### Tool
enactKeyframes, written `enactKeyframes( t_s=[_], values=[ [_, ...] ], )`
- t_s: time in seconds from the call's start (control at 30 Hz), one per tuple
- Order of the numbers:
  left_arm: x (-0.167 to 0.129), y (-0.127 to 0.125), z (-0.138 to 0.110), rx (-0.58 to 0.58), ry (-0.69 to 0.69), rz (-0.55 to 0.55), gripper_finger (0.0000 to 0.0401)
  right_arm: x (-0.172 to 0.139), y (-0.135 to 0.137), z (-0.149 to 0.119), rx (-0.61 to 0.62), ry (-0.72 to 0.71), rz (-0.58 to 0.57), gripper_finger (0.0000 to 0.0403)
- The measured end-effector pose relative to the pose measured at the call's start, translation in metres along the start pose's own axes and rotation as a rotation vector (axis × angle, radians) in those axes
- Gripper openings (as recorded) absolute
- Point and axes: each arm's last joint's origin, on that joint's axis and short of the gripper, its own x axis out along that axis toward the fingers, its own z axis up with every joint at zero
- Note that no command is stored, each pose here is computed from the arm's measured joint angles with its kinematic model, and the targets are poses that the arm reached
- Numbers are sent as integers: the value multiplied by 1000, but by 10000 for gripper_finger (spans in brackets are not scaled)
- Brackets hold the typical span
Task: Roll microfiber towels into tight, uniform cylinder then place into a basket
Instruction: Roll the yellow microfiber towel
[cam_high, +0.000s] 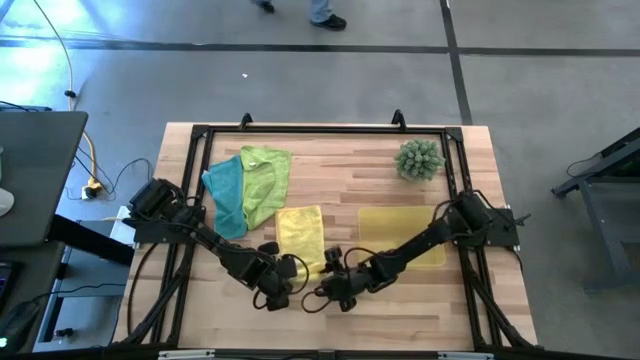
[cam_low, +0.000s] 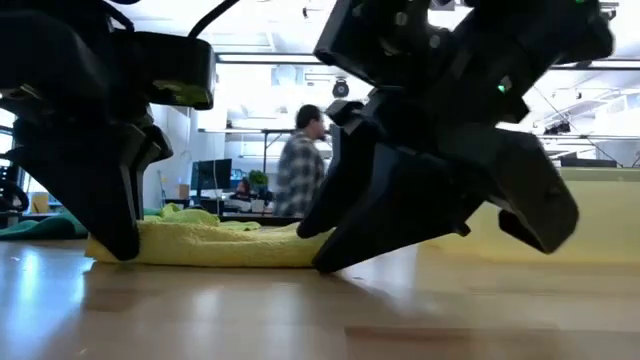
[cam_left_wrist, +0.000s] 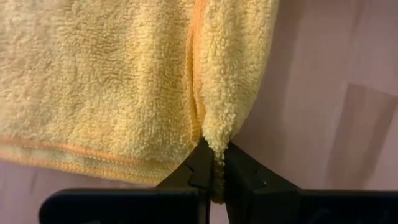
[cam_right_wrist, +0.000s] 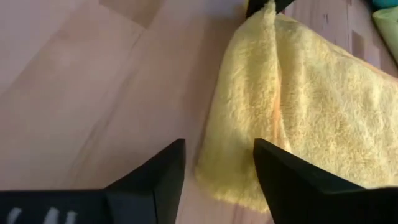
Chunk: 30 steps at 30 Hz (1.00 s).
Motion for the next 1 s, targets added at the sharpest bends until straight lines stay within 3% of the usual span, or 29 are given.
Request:
enactKeyframes(
  t_s=[0.1,0.2,0.53,0.87,1.0],
  values=[
    [0,-1,1,-12,-1,-21,12,6,-1,-3,32,9,-20,192],
    [0,-2,1,-19,5,-35,12,9,-3,-7,61,39,-37,173],
    [-1,-5,3,-29,20,-62,18,13,-4,-11,69,60,32,11],
    [-33,-18,13,119,68,-57,74,20,-24,-14,341,69,248,3],
    [-44,-23,9,150,98,-25,94,25,-38,-14,504,49,404,2]
  ],
)
